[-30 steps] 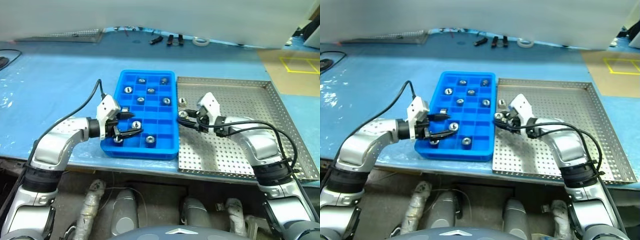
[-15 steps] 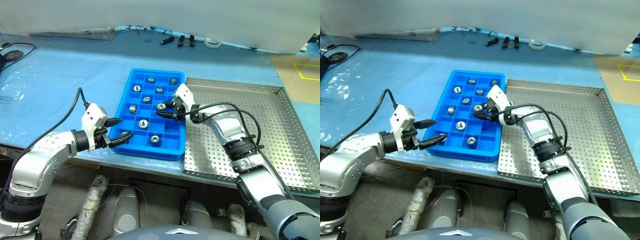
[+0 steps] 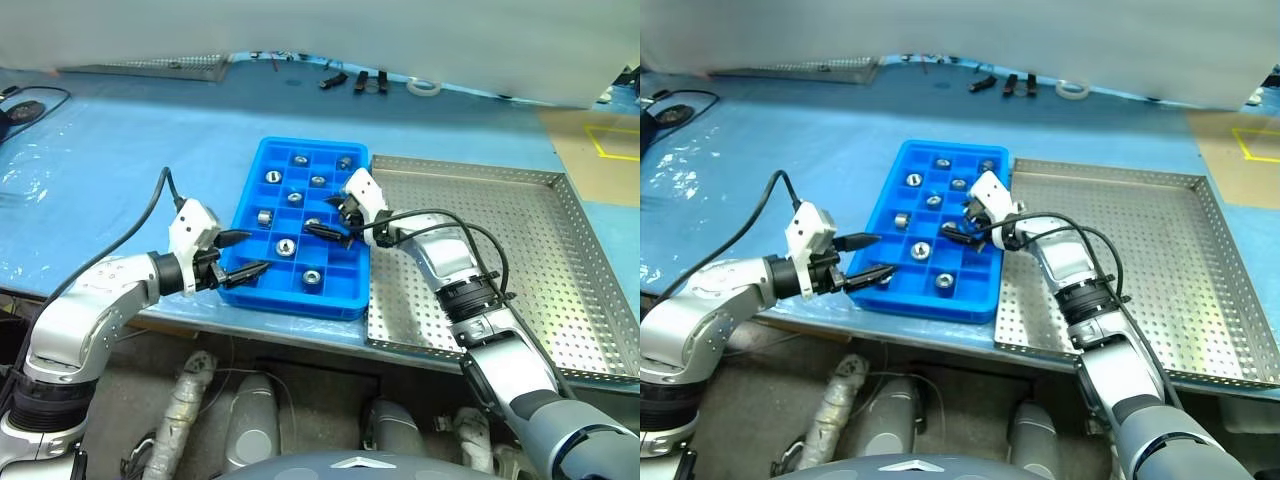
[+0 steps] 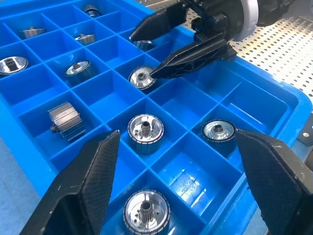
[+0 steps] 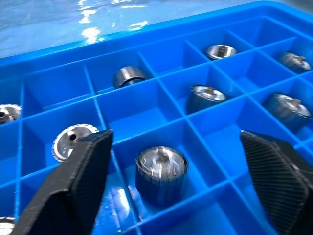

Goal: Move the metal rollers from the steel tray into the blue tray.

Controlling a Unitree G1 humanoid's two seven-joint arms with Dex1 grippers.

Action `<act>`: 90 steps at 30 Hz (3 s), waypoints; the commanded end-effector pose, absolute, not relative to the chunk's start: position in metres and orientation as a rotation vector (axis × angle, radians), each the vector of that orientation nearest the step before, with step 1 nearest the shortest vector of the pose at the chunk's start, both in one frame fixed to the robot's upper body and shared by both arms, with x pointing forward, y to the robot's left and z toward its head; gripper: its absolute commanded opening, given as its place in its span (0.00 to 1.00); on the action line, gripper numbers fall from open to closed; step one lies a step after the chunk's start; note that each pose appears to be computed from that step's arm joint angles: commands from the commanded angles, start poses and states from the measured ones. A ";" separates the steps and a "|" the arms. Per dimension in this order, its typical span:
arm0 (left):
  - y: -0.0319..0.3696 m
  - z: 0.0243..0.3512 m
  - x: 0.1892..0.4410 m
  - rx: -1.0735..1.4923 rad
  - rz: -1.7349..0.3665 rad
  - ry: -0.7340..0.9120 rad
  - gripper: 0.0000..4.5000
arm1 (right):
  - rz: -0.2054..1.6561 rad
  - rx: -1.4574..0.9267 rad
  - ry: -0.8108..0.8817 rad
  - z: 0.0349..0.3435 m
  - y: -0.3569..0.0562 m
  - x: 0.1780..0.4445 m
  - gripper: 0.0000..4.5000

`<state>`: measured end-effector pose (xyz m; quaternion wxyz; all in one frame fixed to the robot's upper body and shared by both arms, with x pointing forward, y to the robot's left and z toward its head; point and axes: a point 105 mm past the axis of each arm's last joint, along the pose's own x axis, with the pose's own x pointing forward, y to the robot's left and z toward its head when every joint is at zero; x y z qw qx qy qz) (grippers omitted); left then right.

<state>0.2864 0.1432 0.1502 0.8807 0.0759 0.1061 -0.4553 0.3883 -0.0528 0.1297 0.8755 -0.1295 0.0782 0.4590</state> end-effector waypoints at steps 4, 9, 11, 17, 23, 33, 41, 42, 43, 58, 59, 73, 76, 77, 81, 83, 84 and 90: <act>0.135 0.158 0.295 0.191 -1.016 0.186 0.89 | 0.826 -0.232 0.050 0.161 -0.069 0.398 0.99; 0.120 0.160 0.307 0.196 -1.074 0.160 0.89 | 0.632 -0.169 -0.024 0.185 -0.098 0.413 0.99; 0.116 0.161 0.311 0.195 -1.091 0.150 0.89 | 0.576 -0.160 -0.044 0.190 -0.107 0.416 0.99; 0.109 0.160 0.316 0.200 -1.121 0.141 0.89 | 0.331 -0.121 0.027 0.183 -0.146 0.433 0.99; 0.108 0.159 0.318 0.202 -1.120 0.138 0.89 | 0.246 -0.088 0.135 0.162 -0.157 0.436 0.99; 0.112 0.155 0.310 0.199 -1.103 0.152 0.89 | 0.250 -0.035 0.232 0.123 -0.135 0.437 0.99; 0.114 0.155 0.309 0.209 -1.098 0.157 0.89 | 0.284 -0.027 0.265 0.104 -0.120 0.432 0.99; 0.114 0.156 0.309 0.210 -1.098 0.157 0.89 | 0.295 -0.029 0.260 0.104 -0.117 0.431 0.99; 0.114 0.156 0.310 0.211 -1.099 0.157 0.89 | 0.303 -0.023 0.256 0.105 -0.115 0.430 0.99; 0.110 0.156 0.316 0.218 -1.113 0.154 0.89 | 0.351 0.012 0.199 0.115 -0.109 0.425 0.40; 0.110 0.155 0.316 0.217 -1.113 0.156 0.89 | 0.353 0.017 0.202 0.114 -0.109 0.424 0.36; 0.110 0.154 0.310 0.201 -1.127 0.162 0.89 | 0.419 -0.016 0.131 0.152 -0.123 0.405 0.36; 0.110 0.154 0.308 0.197 -1.146 0.165 0.89 | 0.464 -0.062 0.107 0.169 -0.141 0.386 0.36; 0.110 0.155 0.307 0.196 -1.155 0.165 0.89 | 0.485 -0.085 0.111 0.170 -0.146 0.378 0.36; 0.107 0.159 0.306 0.192 -1.198 0.153 0.89 | 0.597 -0.155 0.127 0.175 -0.152 0.347 0.36; 0.105 0.162 0.306 0.190 -1.216 0.145 0.89 | 0.670 -0.171 0.130 0.178 -0.147 0.333 0.36; 0.104 0.163 0.306 0.190 -1.224 0.143 0.89 | 0.710 -0.176 0.132 0.179 -0.144 0.326 0.36; 0.106 0.166 0.302 0.188 -1.250 0.144 0.89 | 0.953 -0.202 0.155 0.172 -0.109 0.300 0.36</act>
